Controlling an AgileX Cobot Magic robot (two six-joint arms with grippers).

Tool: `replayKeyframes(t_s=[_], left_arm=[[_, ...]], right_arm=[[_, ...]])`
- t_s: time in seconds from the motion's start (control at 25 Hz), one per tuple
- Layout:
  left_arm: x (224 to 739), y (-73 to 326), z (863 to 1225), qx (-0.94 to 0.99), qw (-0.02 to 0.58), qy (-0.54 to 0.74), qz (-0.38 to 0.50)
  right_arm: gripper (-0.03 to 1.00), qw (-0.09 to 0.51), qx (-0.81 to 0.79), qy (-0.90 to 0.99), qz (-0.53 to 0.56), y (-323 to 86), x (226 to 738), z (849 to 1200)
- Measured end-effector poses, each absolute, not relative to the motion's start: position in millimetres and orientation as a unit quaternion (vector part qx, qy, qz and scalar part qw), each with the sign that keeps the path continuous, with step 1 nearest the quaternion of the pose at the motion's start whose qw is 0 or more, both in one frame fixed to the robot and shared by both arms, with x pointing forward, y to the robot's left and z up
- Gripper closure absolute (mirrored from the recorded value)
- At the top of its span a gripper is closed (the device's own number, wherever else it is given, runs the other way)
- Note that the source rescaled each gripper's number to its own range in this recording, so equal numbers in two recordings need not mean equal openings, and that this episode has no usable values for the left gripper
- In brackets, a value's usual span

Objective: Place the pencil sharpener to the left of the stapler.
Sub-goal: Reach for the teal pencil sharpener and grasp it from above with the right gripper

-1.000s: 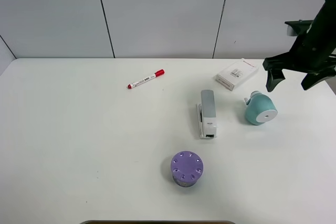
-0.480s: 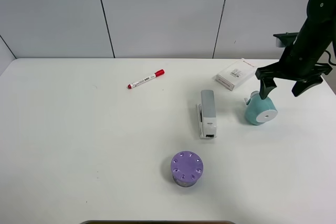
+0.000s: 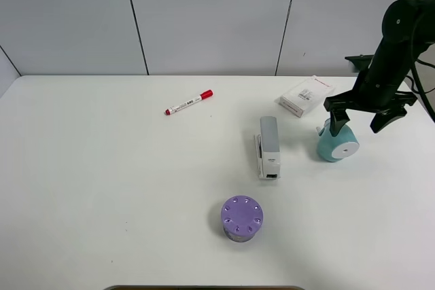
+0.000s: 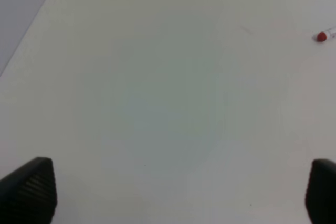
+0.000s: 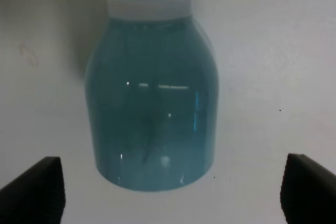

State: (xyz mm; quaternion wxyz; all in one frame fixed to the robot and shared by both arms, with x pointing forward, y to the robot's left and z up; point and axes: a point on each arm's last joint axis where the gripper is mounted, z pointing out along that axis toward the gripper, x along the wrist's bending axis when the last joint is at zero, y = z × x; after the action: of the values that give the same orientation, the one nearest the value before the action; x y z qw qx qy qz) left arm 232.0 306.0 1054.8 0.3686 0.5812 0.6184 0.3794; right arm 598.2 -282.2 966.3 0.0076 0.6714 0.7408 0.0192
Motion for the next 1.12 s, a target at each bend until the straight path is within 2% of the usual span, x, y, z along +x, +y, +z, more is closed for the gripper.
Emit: replayKeyframes(t_s=[0.64, 1.12], left_arm=[[232, 306, 1055, 0.581, 0.369, 0.618, 0.379], [232, 306, 1055, 0.581, 0.369, 0.618, 0.379]], right_arm=[[-0.03, 0.008, 0.663, 0.748, 0.025, -279, 614, 928], [-0.03, 0.023, 0.655, 0.754, 0.038, -279, 618, 927]])
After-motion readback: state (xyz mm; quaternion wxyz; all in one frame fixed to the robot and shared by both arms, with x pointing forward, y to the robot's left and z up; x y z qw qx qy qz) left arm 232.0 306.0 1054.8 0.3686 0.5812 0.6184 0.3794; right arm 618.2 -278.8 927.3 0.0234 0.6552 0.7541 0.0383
